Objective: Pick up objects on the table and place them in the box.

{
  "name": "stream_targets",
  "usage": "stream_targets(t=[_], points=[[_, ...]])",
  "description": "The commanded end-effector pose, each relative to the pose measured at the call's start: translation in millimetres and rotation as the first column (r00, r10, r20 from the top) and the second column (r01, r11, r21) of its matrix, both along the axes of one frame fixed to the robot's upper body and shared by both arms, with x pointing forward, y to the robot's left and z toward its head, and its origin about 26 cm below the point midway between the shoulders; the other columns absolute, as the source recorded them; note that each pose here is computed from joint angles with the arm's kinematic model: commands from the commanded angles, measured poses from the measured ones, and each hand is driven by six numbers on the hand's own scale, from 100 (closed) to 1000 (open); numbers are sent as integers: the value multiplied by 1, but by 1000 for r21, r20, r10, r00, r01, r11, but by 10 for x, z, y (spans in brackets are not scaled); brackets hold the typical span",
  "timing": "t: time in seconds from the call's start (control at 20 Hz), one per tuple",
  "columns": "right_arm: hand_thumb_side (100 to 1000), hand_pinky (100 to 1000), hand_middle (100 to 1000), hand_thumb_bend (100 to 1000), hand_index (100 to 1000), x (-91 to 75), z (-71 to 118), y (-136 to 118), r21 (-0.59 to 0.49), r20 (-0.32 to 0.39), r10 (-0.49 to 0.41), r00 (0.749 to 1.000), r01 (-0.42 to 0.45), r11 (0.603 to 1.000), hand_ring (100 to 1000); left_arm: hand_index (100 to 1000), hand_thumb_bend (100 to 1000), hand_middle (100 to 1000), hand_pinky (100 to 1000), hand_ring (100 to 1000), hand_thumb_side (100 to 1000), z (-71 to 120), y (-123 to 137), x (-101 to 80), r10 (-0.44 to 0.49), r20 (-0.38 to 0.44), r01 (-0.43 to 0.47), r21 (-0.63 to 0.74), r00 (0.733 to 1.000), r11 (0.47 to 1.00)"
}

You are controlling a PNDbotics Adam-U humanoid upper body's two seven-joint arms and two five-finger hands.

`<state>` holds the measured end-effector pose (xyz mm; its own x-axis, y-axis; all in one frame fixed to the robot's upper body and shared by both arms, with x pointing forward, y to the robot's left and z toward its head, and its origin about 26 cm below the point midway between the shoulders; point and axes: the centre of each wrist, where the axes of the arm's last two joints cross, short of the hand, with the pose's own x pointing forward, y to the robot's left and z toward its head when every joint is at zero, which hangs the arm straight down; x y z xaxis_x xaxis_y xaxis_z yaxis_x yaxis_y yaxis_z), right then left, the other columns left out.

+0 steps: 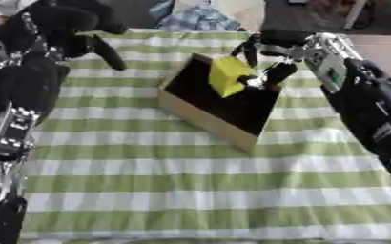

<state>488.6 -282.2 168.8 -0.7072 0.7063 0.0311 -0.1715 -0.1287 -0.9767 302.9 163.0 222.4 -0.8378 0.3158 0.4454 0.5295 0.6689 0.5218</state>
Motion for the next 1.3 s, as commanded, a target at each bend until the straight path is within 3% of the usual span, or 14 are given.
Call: stream_targets(t=[0.05, 0.35, 0.55, 0.75, 1.05, 1.3], points=[[559, 805, 505, 100, 709, 37, 149, -40, -20, 23, -15, 1000, 15, 1000, 591, 810, 100, 763, 581, 789, 642, 87, -10, -19, -11, 33, 11, -4, 999, 1000], [576, 890, 630, 144, 848, 49, 193, -16, -74, 35, -43, 998, 46, 996, 700, 810, 100, 765, 581, 790, 647, 88, -15, -19, -15, 35, 15, 1, 999, 1000], [570, 965, 787, 216, 916, 50, 198, -5, -124, 27, -60, 998, 63, 990, 847, 810, 100, 765, 581, 790, 648, 87, -13, -19, -15, 35, 15, 3, 999, 1000], [517, 1000, 868, 249, 948, 45, 222, 32, -162, 8, -56, 998, 57, 985, 980, 810, 100, 765, 581, 790, 653, 84, -15, -20, -17, 35, 17, 6, 999, 1000], [599, 1000, 881, 276, 950, 23, 359, 117, -164, -6, -19, 1000, 18, 986, 1000, 810, 100, 766, 581, 791, 654, 78, -14, -21, -18, 33, 18, 9, 999, 1000], [744, 1000, 877, 385, 945, 0, 474, 173, -188, 4, -17, 1000, 18, 982, 1000, 810, 100, 766, 584, 791, 654, 73, -21, -23, -21, 28, 21, 5, 999, 1000]])
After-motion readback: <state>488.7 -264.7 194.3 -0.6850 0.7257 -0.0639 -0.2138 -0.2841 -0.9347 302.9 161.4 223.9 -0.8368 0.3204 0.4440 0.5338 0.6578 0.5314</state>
